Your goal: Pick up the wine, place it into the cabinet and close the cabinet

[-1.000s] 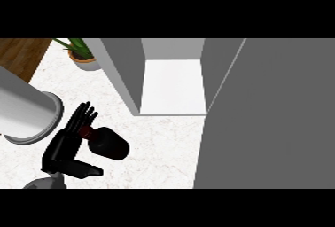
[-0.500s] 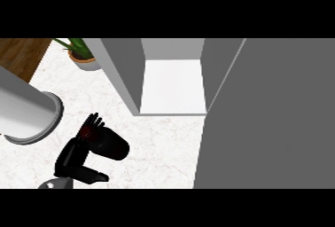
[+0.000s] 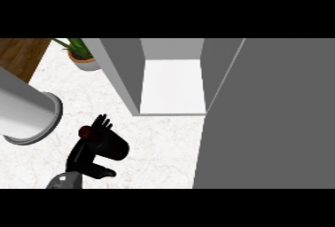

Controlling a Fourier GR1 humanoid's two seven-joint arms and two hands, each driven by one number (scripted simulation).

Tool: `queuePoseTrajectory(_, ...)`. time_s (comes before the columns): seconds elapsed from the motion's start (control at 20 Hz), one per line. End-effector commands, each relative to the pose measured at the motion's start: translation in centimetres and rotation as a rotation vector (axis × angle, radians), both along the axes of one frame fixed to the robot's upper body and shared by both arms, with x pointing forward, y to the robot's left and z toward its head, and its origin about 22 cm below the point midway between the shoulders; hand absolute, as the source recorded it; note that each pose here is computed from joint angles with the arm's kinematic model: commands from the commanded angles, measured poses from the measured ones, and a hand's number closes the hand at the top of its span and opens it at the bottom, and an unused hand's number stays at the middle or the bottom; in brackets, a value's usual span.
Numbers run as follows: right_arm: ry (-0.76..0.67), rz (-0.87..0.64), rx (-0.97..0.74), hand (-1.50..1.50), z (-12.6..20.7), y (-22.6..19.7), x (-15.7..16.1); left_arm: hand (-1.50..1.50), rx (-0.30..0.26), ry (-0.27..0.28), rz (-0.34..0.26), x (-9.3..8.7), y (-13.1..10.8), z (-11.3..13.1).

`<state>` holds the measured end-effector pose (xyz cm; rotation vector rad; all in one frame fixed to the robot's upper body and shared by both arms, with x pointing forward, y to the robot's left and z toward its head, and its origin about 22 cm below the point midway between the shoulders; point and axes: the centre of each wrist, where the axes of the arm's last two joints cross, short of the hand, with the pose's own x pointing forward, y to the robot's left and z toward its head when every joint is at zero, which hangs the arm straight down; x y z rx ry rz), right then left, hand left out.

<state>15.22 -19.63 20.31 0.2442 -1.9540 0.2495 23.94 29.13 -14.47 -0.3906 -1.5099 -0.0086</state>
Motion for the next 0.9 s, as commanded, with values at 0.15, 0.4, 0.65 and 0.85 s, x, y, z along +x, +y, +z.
queuePoseTrajectory(0.15,-0.034,0.032,0.008,-1.5,1.3,-1.1,-0.1,-1.5,-0.119,-0.041,-0.033,-0.5,-1.8,-1.9)
queuePoseTrajectory(0.4,-0.022,0.012,0.0,-1.5,0.9,-1.1,-1.7,-1.5,-0.111,-0.07,-0.045,1.3,-1.9,-0.9)
queuePoseTrajectory(0.65,-0.017,0.029,0.009,-1.5,0.7,-1.1,-1.6,-1.5,-0.111,-0.078,-0.058,1.7,-2.9,-1.0)
queuePoseTrajectory(0.85,-0.013,0.024,0.01,-1.5,1.1,-0.5,-0.8,-1.5,-0.102,-0.129,-0.02,1.1,-1.6,-1.0)
